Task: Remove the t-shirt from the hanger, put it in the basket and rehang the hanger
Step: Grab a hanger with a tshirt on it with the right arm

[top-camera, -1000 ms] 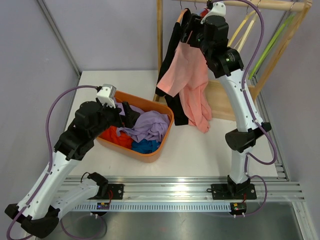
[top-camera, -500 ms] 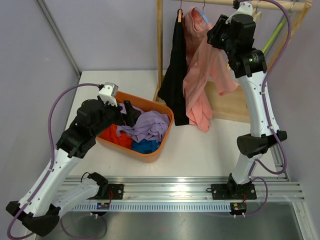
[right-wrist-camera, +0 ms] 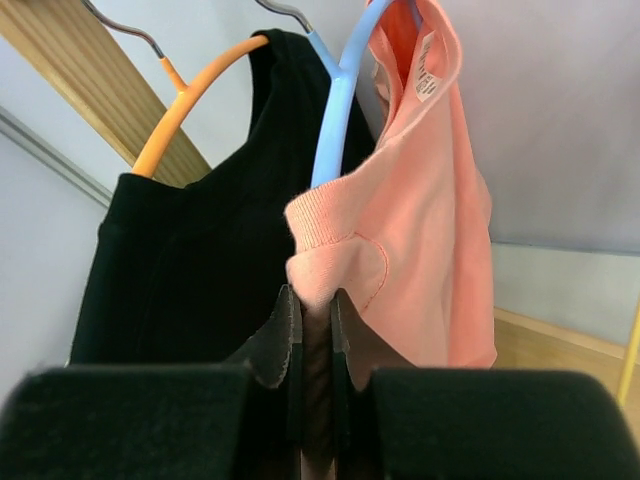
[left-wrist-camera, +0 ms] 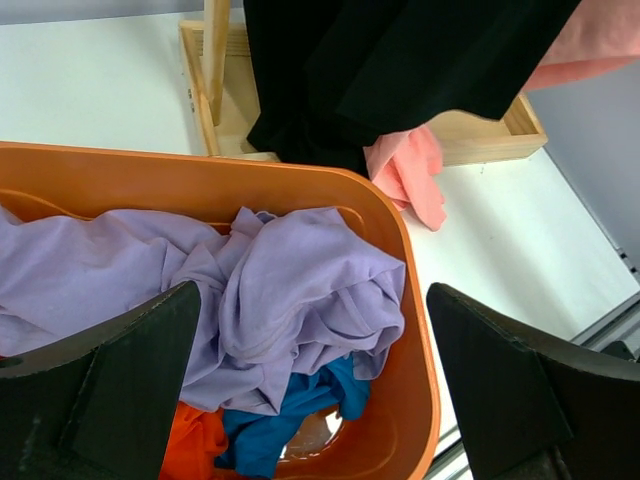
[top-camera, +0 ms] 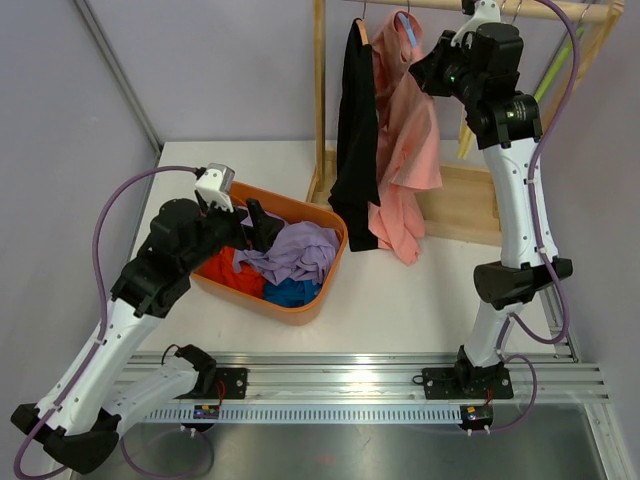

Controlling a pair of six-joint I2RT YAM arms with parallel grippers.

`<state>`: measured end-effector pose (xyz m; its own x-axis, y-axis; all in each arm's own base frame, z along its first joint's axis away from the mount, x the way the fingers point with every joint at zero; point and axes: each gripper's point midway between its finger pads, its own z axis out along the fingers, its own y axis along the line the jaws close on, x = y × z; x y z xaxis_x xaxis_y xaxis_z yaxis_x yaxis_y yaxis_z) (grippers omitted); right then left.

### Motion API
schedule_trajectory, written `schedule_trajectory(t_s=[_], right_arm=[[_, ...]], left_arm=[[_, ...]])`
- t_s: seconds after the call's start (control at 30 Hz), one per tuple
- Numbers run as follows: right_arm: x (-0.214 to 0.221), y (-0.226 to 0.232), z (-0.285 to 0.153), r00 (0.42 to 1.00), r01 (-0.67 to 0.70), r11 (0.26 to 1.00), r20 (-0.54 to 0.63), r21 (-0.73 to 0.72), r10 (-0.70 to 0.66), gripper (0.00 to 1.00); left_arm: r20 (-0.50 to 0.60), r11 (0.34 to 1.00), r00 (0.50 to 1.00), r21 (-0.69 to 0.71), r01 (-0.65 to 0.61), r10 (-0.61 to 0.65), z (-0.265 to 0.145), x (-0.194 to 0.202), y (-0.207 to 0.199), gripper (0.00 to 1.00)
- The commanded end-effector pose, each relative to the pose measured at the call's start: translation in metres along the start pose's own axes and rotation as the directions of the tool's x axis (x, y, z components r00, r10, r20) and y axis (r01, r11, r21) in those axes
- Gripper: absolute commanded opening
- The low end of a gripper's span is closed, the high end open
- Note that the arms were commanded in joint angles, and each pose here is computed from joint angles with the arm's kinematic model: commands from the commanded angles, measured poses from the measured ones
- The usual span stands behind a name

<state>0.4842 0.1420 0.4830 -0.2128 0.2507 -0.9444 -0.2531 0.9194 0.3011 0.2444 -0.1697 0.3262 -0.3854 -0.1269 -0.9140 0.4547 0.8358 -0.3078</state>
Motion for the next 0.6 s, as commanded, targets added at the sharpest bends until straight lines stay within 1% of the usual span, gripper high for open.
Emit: schedule_trajectory(t_s=[0.0,0.17,0.23,0.27,0.37,0.57], right_arm=[[-0.018,0.005,0.001,0.997,0.056,0.997,0.047,-0.061,-0.053,0.00],[-0.061,0.015,-0.017,0.983,0.044,0.992,0.184,-0.118,-0.022,0.00],[-0.067,0.014,-0.019,0.979,0.031,0.990,0.203,-0.139,-0.002,0.00],[-0.080,0.017,-0.026,0.970,0.031,0.988,0.243,-0.154,0.007,0.00],[-0.094,0.019,-0.034,0.956,0.024,0.985,0.291,-0.173,0.028,0.00],[-0.115,0.028,-0.047,0.936,0.021,0.975,0.347,-0.220,0.059,0.00]], left_arm=[[0.111,0.997,0.994,0.079,0.009,-0.017,-0.010,-0.035,-0.020,0.99],[0.118,0.995,0.993,0.095,0.012,-0.023,-0.010,-0.038,-0.023,0.99],[0.121,0.994,0.992,0.104,0.011,-0.024,-0.010,-0.040,-0.025,0.99],[0.123,0.994,0.992,0.110,0.010,-0.024,-0.010,-0.040,-0.026,0.99],[0.136,0.991,0.990,0.132,0.009,-0.028,-0.010,-0.047,-0.031,0.99],[0.152,0.986,0.988,0.164,0.001,-0.026,-0.010,-0.054,-0.038,0.99]])
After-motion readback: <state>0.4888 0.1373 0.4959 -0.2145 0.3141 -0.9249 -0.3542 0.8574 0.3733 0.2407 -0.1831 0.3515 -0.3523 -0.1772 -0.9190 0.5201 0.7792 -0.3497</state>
